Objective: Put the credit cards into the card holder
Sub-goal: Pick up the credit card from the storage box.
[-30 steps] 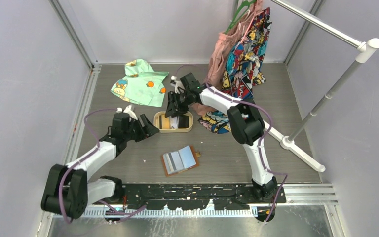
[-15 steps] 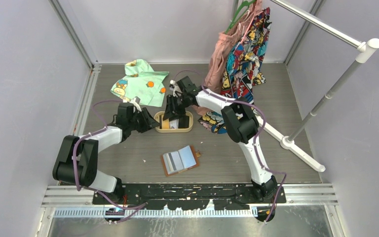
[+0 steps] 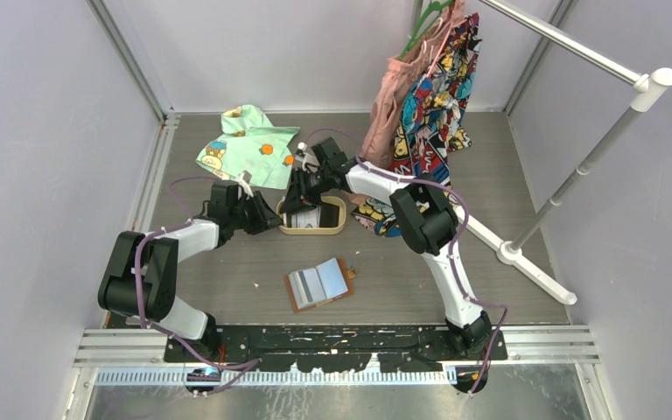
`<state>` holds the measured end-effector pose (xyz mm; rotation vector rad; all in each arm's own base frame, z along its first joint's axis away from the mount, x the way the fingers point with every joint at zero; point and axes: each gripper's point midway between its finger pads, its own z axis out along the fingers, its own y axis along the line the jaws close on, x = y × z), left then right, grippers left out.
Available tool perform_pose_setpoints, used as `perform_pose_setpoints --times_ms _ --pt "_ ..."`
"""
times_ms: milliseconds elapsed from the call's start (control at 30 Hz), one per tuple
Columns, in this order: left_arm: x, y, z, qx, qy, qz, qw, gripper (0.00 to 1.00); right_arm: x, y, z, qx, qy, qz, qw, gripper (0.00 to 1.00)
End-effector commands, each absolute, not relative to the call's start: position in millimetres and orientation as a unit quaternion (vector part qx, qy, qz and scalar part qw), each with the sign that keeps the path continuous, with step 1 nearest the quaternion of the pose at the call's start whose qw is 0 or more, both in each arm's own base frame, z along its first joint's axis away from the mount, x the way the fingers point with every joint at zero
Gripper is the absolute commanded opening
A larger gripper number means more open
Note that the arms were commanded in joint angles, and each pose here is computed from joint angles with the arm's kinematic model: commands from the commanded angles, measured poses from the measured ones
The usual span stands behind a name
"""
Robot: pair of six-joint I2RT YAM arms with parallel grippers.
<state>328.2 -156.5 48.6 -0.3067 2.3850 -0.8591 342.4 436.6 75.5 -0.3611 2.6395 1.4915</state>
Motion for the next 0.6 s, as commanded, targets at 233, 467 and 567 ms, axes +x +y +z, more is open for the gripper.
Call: perform_pose_setpoints --times_ms 233,467,567 --pt "340.6 -169.8 77.2 -0.081 0.876 -0.356 0.315 0.25 361.5 411.8 54.9 -0.131 0.912 0.376 0.100 0.40" --pt "340.5 -174.1 80.3 -0.073 0.874 -0.367 0.310 0.25 358.5 410.4 59.4 -0.131 0.907 0.389 0.094 0.38" --pt "340.2 -175.5 80.9 -0.071 0.873 -0.371 0.308 0.26 355.1 411.5 56.9 -0.123 0.902 0.404 0.082 0.27"
